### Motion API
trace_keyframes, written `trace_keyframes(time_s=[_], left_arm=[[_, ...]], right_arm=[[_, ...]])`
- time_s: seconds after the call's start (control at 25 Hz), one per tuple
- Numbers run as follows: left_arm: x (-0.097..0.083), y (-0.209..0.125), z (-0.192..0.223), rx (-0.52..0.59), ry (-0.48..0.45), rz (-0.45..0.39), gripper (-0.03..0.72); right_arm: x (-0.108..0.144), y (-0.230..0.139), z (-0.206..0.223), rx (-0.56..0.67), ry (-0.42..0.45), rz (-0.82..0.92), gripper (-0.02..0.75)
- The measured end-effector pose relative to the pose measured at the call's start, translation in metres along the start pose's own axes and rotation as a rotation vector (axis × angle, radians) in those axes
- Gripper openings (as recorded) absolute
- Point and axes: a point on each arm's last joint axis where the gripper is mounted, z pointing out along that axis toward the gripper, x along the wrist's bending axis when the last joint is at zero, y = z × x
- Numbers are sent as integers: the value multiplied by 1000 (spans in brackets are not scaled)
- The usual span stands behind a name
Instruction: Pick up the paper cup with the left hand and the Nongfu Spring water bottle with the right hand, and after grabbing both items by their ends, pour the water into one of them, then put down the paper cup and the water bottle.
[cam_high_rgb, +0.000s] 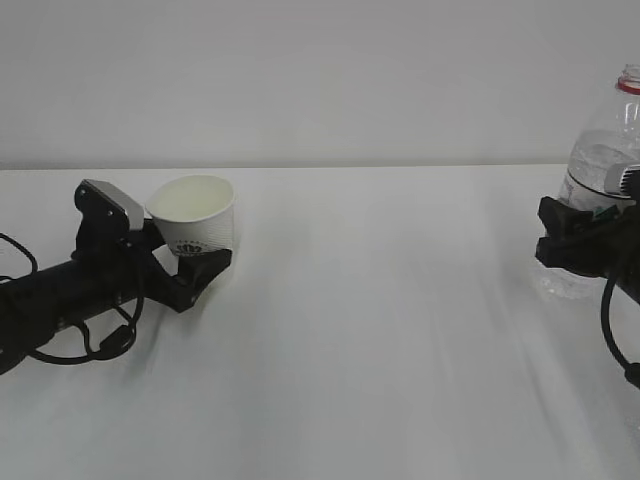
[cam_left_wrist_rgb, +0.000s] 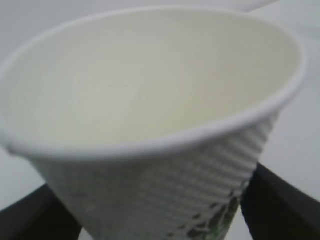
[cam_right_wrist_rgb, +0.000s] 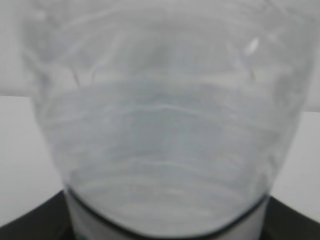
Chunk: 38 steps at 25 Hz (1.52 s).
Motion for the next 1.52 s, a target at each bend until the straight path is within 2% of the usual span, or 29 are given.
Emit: trace_keyframes(time_s=[0.56,0.68,1.0,1.28,1.52], left_arm=[[-2,8,14,-38,-24,29,684],[-2,8,14,-38,-24,29,666],[-5,8,15,-38,-32,31,551],[-5,8,15,-37,-38,34,545],[-11,8,15,-36,-98,62,545]], right_arm=[[0,0,0,0,0,0,440],[0,0,0,0,0,0,440],[0,0,0,0,0,0,440],[0,0,0,0,0,0,440],[0,0,0,0,0,0,440]])
